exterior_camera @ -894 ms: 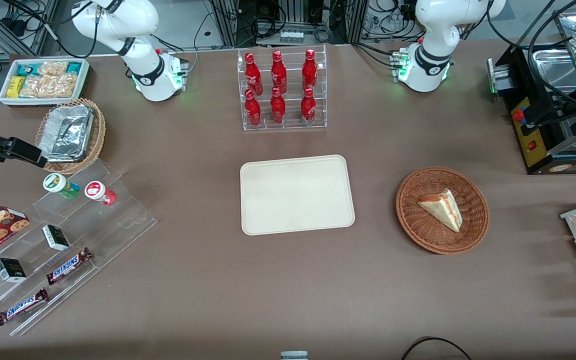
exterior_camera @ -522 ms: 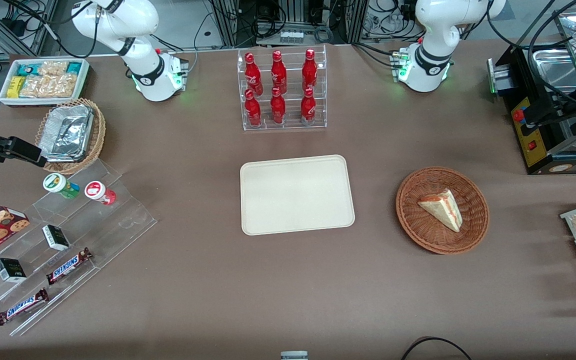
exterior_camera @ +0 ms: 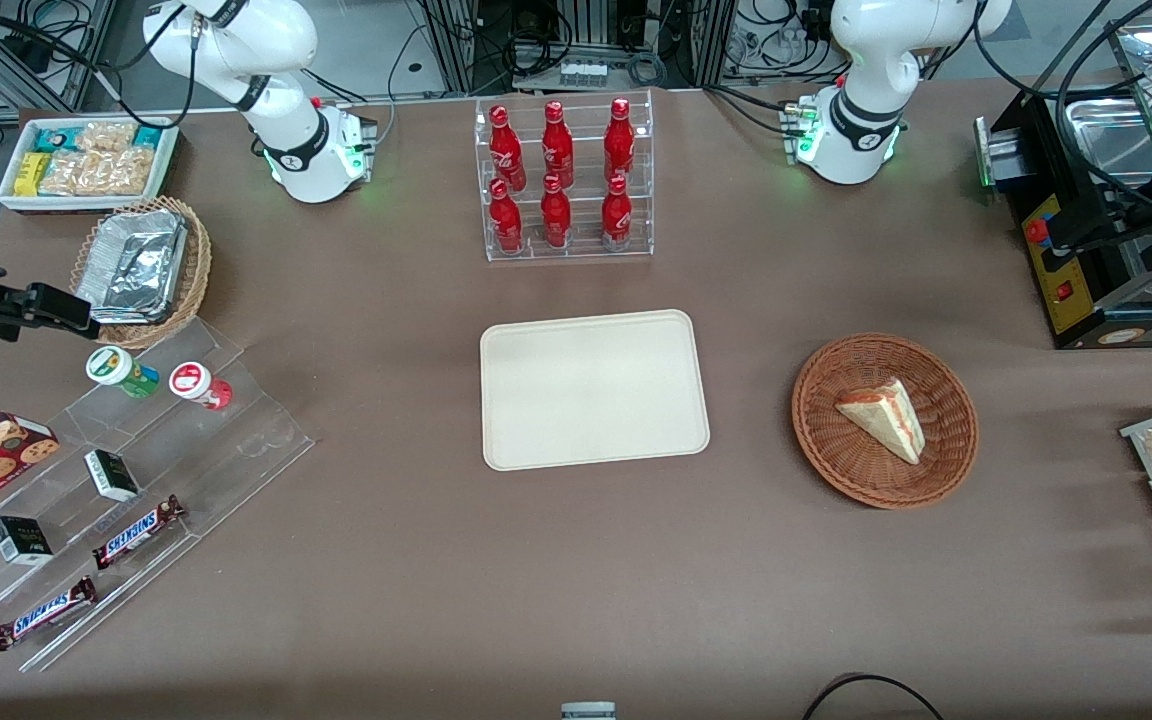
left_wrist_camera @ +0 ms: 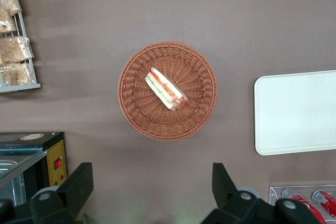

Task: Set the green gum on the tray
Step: 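Move the right gripper down toward the green-lidded gum jar on the rack, then close the right gripper around the green-lidded gum jar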

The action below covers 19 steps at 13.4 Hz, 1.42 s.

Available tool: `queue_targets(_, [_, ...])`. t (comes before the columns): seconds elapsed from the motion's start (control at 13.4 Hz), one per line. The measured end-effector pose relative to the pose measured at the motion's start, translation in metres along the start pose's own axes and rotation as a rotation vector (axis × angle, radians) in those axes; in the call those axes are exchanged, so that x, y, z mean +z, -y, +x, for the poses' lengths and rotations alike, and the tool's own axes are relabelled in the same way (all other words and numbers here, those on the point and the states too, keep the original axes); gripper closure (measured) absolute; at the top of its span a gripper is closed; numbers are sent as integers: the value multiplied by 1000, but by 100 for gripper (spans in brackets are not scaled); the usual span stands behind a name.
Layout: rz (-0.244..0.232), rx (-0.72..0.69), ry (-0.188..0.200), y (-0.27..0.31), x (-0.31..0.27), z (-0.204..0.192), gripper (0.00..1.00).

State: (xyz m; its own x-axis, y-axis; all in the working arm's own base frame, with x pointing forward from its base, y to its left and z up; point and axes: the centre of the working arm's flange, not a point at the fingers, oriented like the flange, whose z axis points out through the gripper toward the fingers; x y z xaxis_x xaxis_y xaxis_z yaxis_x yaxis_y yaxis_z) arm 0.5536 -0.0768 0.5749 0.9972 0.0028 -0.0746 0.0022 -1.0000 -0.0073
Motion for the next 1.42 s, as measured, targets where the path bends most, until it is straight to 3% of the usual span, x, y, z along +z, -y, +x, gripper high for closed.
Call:
queue_targets(0.3, [2, -143, -13, -35, 35, -1, 0])
queue_targets(0.89, [-45, -380, -130, -74, 116, -27, 0])
queue_targets(1.42, [-58, -423, -148, -74, 150, -35, 0])
